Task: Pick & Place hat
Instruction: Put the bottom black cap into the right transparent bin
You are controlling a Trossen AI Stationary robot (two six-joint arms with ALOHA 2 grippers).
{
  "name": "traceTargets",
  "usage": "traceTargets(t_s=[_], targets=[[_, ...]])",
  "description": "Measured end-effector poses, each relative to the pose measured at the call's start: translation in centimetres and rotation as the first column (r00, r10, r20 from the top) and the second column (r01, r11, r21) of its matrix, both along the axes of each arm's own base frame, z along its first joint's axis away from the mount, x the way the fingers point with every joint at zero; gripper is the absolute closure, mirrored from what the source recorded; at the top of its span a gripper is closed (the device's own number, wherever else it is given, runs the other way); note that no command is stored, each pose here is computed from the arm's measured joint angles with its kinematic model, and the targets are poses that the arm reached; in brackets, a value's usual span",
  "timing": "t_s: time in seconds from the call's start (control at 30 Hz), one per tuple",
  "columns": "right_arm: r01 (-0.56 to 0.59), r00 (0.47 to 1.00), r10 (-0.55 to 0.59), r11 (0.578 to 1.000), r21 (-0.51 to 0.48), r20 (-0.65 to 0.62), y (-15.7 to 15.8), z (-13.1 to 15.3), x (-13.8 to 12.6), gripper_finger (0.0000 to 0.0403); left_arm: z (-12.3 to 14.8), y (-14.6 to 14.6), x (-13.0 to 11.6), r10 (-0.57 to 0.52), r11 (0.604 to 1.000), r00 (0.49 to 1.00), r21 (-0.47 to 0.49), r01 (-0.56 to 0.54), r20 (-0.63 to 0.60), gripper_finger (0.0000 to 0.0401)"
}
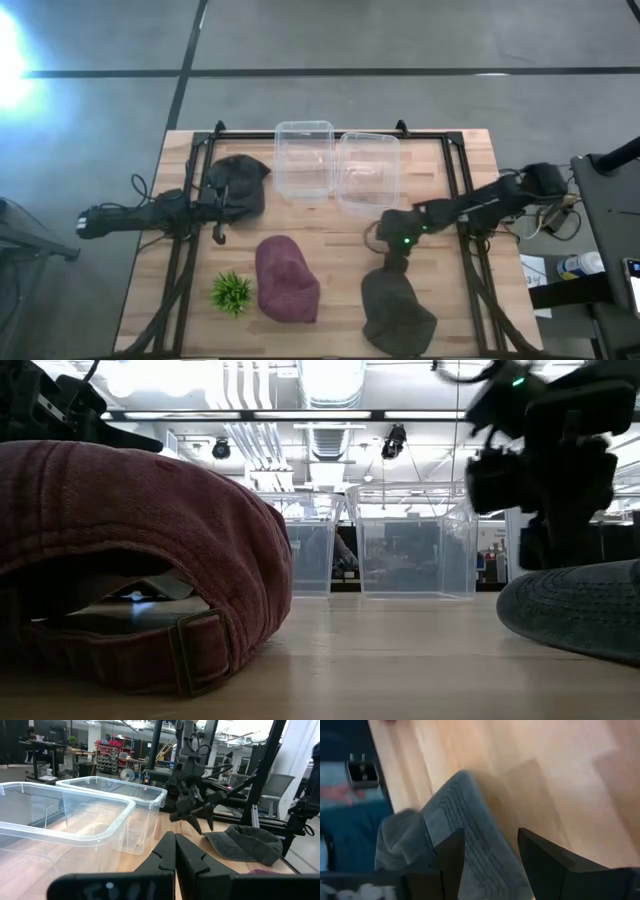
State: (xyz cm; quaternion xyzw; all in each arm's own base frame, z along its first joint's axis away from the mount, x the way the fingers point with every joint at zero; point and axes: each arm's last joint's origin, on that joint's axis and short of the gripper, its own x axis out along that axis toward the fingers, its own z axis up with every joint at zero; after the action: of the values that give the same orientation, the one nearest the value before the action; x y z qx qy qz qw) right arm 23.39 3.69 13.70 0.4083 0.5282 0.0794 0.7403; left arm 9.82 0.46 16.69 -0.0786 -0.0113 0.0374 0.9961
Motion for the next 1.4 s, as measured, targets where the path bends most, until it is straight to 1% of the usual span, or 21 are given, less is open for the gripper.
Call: traceTargets(t_s=[0.17, 0.27, 0.37, 0.47, 0.57, 0.67, 0.73, 0.8, 1.0, 1.13, 1.23, 1.33, 1.4], targets=[[-0.157, 0.987, 0.157, 0.987, 0.029, 0.019, -0.5, -1.0, 2.3, 0.0225, 0.0, 0.0, 0.0, 0.000, 1.000, 1.000, 0.000, 0.000, 0.000, 0.0401], [-0.271, 0.962, 0.270, 0.960, 0.062, 0.028, -0.2, -1.6, 3.2, 0.0225, 0.0, 0.0, 0.0, 0.000, 1.000, 1.000, 0.000, 0.000, 0.000, 0.0401], [-0.355, 0.935, 0.354, 0.928, 0.111, 0.028, 0.3, -2.1, 3.9, 0.0225, 0.0, 0.0, 0.0, 0.000, 1.000, 1.000, 0.000, 0.000, 0.000, 0.0401], [-0.408, 0.912, 0.409, 0.899, 0.159, 0.028, 0.7, -2.7, 4.3, 0.0225, 0.0, 0.0, 0.0, -0.001, 1.000, 1.000, 0.000, 0.001, 0.000, 0.0401], [-0.426, 0.902, 0.430, 0.880, 0.210, 0.032, 1.0, -3.2, 4.6, 0.0225, 0.0, 0.0, 0.0, 0.000, 1.000, 1.000, 0.000, 0.000, 0.000, 0.0401], [-0.434, 0.898, 0.438, 0.867, 0.245, 0.040, 1.0, -3.3, 4.6, 0.0235, 0.0, 0.0, 0.0, 0.000, 1.000, 1.000, 0.000, 0.000, 0.000, 0.0401], [-0.450, 0.891, 0.451, 0.855, 0.257, 0.058, 1.0, -3.2, 4.5, 0.0252, 0.0, 0.0, 0.0, 0.000, 1.000, 1.000, 0.000, 0.000, 0.000, 0.0401], [-0.466, 0.882, 0.463, 0.837, 0.286, 0.083, 1.1, -3.0, 4.5, 0.0278, 0.0, 0.0, 0.0, -0.001, 1.000, 1.000, 0.000, 0.001, 0.000, 0.0401], [-0.501, 0.864, 0.481, 0.801, 0.326, 0.147, 1.2, -1.7, 4.2, 0.0380, 0.0, 0.0, 0.0, 0.000, 1.000, 1.000, 0.000, 0.000, 0.000, 0.0401], [-0.496, 0.868, 0.469, 0.808, 0.319, 0.163, 1.1, 0.6, 3.5, 0.0388, 0.0, 0.0, 0.0, -0.001, 1.000, 1.000, 0.000, 0.001, -0.002, 0.0401], [-0.475, 0.879, 0.434, 0.826, 0.304, 0.197, 0.6, 3.3, 2.8, 0.0389, 0.0, 0.0, 0.0, -0.001, 1.000, 1.000, 0.000, 0.001, -0.002, 0.0401], [-0.428, 0.896, 0.366, 0.863, 0.269, 0.252, -0.3, 6.7, 1.7, 0.0389, 0.0, 0.0, 0.0, 0.000, 1.000, 1.000, 0.000, 0.000, -0.002, 0.0401], [-0.372, 0.906, 0.296, 0.899, 0.233, 0.303, -1.3, 9.2, 0.7, 0.0390, 0.0, 0.0, 0.0, -0.001, 1.000, 1.000, 0.000, 0.001, -0.002, 0.0401]])
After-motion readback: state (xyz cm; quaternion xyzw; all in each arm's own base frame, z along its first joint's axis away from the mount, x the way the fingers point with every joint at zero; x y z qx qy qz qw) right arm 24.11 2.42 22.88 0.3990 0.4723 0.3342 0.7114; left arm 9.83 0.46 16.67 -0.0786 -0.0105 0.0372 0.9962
